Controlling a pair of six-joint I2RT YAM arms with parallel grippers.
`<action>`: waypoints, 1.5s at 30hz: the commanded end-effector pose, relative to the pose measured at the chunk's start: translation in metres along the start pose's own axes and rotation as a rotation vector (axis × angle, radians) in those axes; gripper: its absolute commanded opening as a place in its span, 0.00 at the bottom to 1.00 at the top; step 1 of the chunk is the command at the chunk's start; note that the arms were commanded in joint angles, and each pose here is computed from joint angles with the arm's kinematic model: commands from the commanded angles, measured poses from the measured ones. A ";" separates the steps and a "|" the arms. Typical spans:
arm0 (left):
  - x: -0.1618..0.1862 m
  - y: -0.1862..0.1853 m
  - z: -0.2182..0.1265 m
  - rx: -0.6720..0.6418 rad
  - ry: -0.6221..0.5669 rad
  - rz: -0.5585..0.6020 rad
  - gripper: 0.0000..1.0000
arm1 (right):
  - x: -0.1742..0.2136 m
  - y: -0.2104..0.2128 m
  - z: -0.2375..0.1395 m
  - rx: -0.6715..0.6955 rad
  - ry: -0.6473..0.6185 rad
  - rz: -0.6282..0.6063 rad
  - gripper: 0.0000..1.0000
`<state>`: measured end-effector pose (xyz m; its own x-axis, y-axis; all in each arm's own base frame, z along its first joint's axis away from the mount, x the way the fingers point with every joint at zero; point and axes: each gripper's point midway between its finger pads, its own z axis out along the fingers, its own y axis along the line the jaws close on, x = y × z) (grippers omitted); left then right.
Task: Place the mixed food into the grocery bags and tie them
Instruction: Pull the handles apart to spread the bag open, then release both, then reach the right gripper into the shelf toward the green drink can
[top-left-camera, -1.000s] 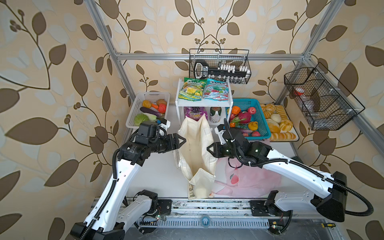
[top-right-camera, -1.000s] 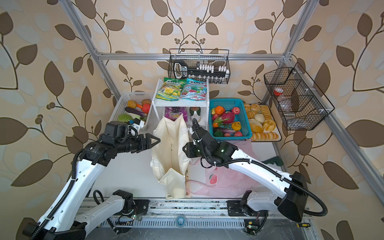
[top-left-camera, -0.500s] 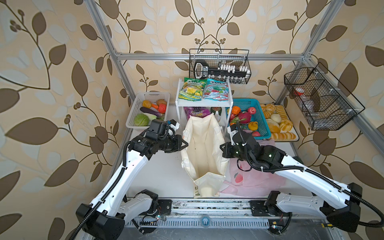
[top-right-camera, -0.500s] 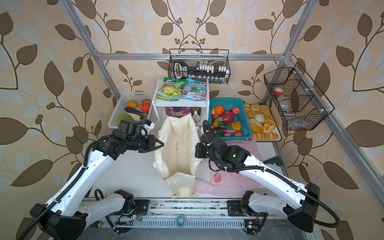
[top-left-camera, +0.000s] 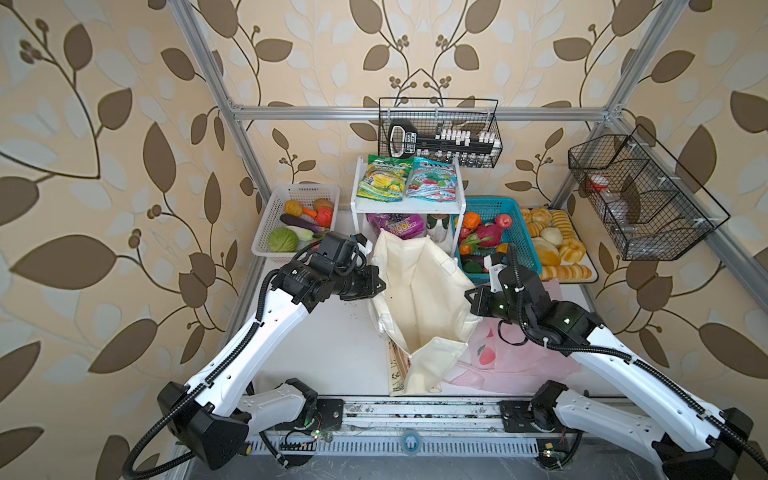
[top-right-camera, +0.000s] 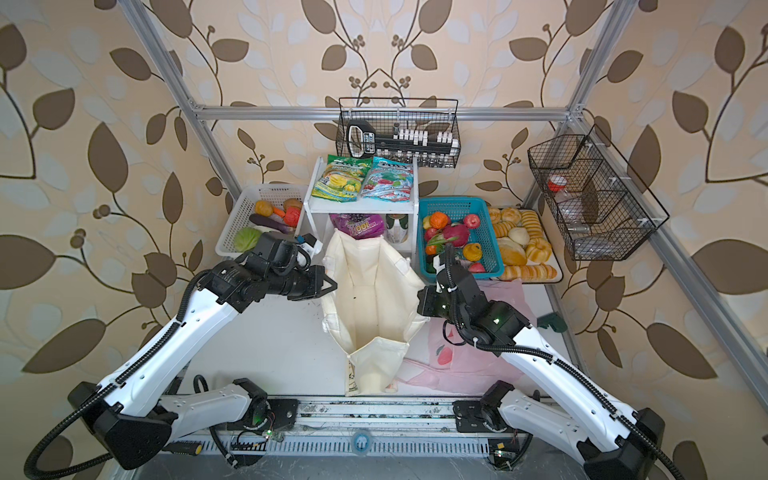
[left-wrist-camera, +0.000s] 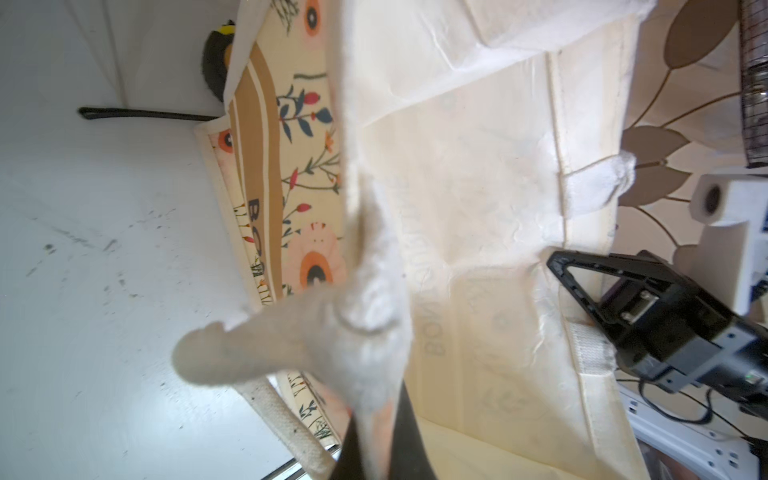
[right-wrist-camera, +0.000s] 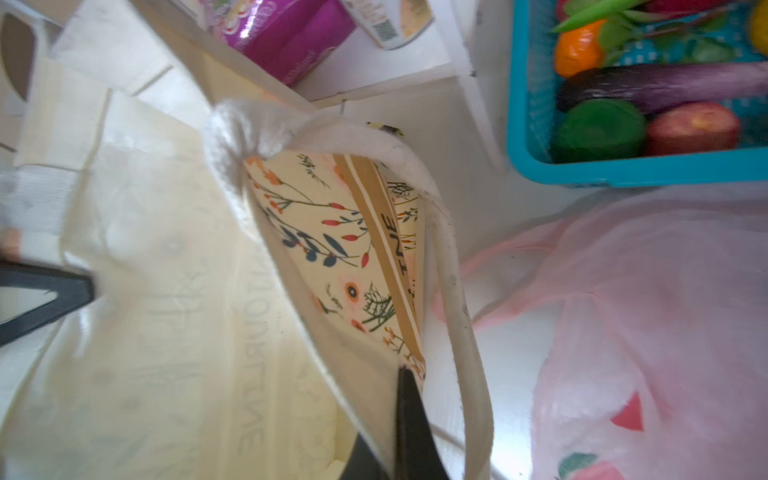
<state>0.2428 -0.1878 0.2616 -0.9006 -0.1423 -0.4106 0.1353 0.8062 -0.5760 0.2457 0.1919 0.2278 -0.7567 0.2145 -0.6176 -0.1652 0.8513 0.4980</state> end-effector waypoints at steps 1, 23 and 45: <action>-0.016 0.024 -0.043 -0.156 -0.194 0.017 0.00 | -0.002 0.048 0.004 -0.180 0.017 -0.051 0.00; -0.032 0.124 -0.112 -0.682 -0.350 0.182 0.00 | -0.053 0.056 0.006 -0.031 -0.435 -0.524 0.75; -0.047 0.100 -0.174 -0.638 -0.628 0.127 0.83 | -0.128 0.035 0.085 0.313 -0.871 -0.530 0.59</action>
<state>0.2271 -0.0029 0.3207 -0.5619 -0.1287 -0.8171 -0.1972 0.9802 -0.0188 0.3803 0.2438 0.2431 0.0071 -0.1316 -0.9913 -0.1679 0.9771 -0.1310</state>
